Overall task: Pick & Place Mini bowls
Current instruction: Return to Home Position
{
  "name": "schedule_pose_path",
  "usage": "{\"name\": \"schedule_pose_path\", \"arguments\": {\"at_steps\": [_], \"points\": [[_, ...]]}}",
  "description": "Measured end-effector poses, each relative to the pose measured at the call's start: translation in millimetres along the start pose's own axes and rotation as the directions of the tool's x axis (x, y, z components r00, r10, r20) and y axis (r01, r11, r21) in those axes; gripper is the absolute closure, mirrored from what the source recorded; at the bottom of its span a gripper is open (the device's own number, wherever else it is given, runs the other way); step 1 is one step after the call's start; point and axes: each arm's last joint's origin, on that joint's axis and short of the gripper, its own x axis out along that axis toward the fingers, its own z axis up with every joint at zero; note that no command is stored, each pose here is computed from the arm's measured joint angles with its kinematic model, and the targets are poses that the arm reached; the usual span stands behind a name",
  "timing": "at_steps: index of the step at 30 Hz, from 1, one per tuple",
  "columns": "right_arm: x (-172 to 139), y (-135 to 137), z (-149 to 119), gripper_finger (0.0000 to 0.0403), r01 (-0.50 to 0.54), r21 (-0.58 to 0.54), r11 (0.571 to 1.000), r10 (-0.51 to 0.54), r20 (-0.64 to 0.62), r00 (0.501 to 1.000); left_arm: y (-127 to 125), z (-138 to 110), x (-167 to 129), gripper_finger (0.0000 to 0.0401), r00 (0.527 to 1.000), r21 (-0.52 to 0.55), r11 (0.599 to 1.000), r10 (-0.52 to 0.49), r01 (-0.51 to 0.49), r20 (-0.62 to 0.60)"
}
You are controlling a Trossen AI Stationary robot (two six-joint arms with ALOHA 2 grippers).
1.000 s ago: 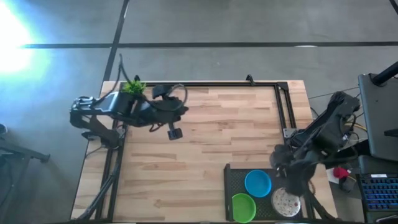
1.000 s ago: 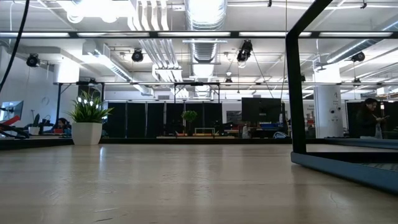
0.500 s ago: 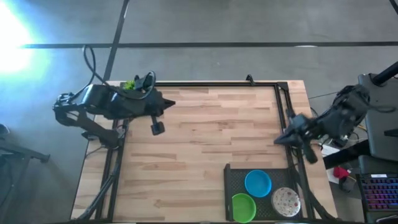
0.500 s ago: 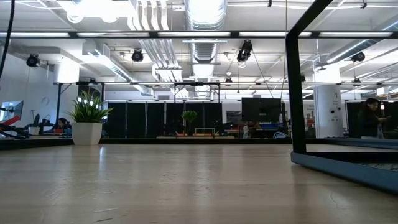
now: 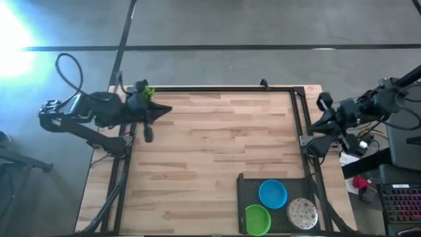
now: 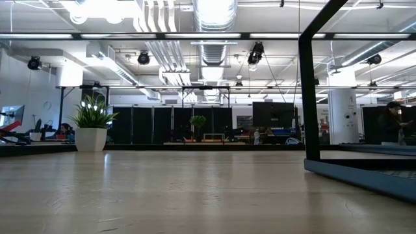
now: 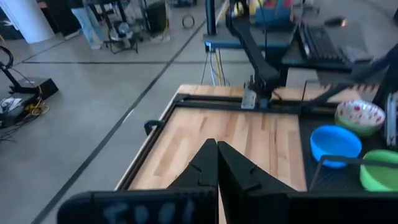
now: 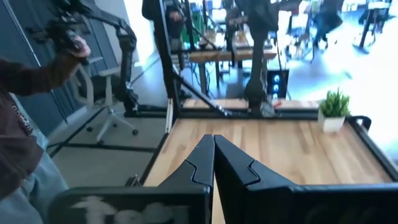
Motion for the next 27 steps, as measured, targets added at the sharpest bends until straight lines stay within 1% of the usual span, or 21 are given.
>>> {"name": "schedule_pose_path", "arguments": {"at_steps": [5, 8, 12, 15, 21, 24, 27], "points": [[-14, -7, -1, 0.0394, -0.016, -0.008, 1.000, 0.016, 0.066, 0.998, 11, -24, -20, 0.0401, 0.998, -0.086, 0.996, -0.001, 0.006, 0.059], [-21, -11, -6, 0.0394, -0.024, 0.007, 1.000, 0.023, 0.102, 0.994, 16, -41, -28, 0.0401, 0.996, -0.113, 0.994, -0.001, 0.011, 0.085], [-26, -16, -15, 0.0394, -0.036, 0.027, 0.999, 0.031, 0.146, 0.989, 21, -62, -37, 0.0401, 0.989, -0.142, 0.990, 0.000, 0.022, 0.150], [-31, -19, -20, 0.0394, -0.050, 0.039, 0.998, 0.041, 0.201, 0.979, 28, -76, -48, 0.0401, 0.978, -0.171, 0.985, 0.003, 0.033, 0.208], [-38, -26, -35, 0.0394, -0.059, 0.053, 0.997, 0.043, 0.258, 0.965, 39, -102, -67, 0.0401, 0.953, -0.215, 0.975, 0.012, 0.055, 0.301], [-41, -30, -43, 0.0394, -0.047, 0.065, 0.997, 0.026, 0.294, 0.956, 47, -110, -82, 0.0401, 0.931, -0.247, 0.966, 0.026, 0.070, 0.364], [-45, -34, -51, 0.0394, -0.056, 0.070, 0.996, 0.029, 0.339, 0.940, 51, -122, -89, 0.0401, 0.927, -0.253, 0.965, 0.024, 0.077, 0.374]]}}
